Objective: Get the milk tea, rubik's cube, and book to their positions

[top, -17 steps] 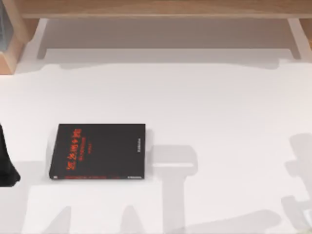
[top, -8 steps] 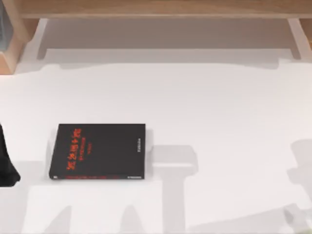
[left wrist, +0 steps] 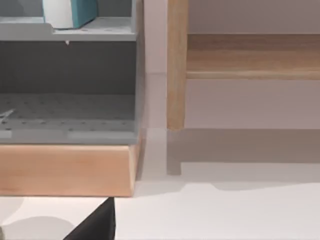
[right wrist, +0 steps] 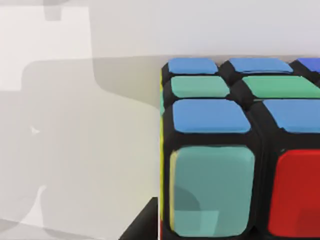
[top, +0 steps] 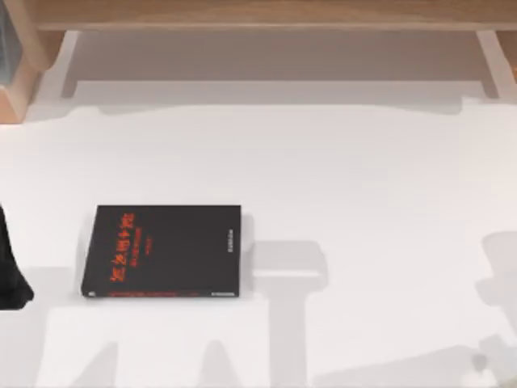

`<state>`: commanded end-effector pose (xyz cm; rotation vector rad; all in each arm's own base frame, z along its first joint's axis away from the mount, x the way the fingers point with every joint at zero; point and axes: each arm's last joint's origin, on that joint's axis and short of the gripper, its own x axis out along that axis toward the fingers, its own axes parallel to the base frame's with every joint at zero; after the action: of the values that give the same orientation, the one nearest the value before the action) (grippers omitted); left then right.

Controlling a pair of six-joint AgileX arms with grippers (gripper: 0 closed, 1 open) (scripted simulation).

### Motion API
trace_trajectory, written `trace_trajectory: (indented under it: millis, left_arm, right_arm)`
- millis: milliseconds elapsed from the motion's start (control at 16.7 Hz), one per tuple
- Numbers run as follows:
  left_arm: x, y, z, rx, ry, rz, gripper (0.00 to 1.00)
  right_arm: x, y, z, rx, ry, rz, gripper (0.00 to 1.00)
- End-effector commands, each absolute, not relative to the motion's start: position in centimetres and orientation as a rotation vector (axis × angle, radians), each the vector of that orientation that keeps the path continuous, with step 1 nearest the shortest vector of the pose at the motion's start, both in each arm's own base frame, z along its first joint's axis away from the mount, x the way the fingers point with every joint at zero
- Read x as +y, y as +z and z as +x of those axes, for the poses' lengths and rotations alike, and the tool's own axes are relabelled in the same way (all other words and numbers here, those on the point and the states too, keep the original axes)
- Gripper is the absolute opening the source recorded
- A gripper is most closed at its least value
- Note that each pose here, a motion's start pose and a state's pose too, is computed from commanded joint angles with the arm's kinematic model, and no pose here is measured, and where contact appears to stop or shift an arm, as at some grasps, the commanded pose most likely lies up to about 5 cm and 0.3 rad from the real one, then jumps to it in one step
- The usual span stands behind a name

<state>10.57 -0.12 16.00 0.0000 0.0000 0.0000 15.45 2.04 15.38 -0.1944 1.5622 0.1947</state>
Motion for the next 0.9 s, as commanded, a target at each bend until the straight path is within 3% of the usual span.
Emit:
trace_trajectory:
  millis: [240, 900]
  left_arm:
    - [-0.12, 16.00, 10.57, 0.000, 0.000, 0.000, 1.00]
    - [-0.12, 16.00, 10.57, 0.000, 0.000, 0.000, 1.00]
  right_arm:
    - [2.04, 15.38, 15.45, 1.562, 0.195, -0.194, 0.02]
    - [2.06, 15.80, 15.47, 1.559, 0.195, -0.196, 0.00]
